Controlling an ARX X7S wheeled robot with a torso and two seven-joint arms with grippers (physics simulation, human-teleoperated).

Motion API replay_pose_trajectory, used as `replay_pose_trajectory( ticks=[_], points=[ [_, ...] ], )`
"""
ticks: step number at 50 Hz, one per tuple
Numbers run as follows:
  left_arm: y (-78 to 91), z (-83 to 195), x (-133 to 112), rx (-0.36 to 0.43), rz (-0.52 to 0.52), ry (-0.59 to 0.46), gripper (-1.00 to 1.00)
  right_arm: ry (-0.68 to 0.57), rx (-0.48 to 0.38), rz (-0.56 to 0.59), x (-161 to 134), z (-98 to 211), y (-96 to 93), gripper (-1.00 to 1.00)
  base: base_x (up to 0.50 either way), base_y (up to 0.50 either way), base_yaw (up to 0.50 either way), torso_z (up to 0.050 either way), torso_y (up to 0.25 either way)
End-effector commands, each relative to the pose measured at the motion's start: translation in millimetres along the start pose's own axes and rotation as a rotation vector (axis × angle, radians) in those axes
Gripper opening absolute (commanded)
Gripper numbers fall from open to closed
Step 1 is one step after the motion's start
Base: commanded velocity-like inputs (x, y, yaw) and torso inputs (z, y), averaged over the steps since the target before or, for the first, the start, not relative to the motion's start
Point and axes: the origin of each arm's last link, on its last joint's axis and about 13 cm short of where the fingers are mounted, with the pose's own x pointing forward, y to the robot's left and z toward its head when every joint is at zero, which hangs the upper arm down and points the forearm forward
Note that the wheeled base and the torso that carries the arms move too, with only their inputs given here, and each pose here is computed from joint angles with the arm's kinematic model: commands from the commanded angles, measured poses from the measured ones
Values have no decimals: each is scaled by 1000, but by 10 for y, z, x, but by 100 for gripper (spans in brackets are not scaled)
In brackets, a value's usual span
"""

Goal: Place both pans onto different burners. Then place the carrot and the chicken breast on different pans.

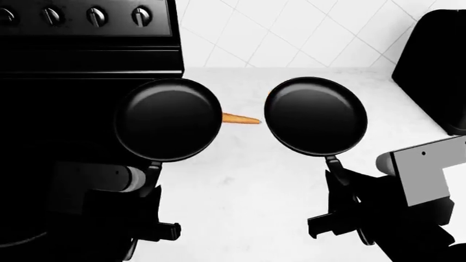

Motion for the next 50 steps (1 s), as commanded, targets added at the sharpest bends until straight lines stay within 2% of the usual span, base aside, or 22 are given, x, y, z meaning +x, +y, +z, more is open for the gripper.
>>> replay_pose_trajectory(
  ticks=[1, 50],
  points=[
    [18, 42, 6, -15, 18, -36, -100, -53, 3, -89, -5, 63, -25, -100, 0, 500, 0, 0, 0],
    [-27, 24, -85, -19, 10, -24, -100, -72, -12, -58, -35, 52, -12, -100, 0, 500, 0, 1, 3]
  ],
)
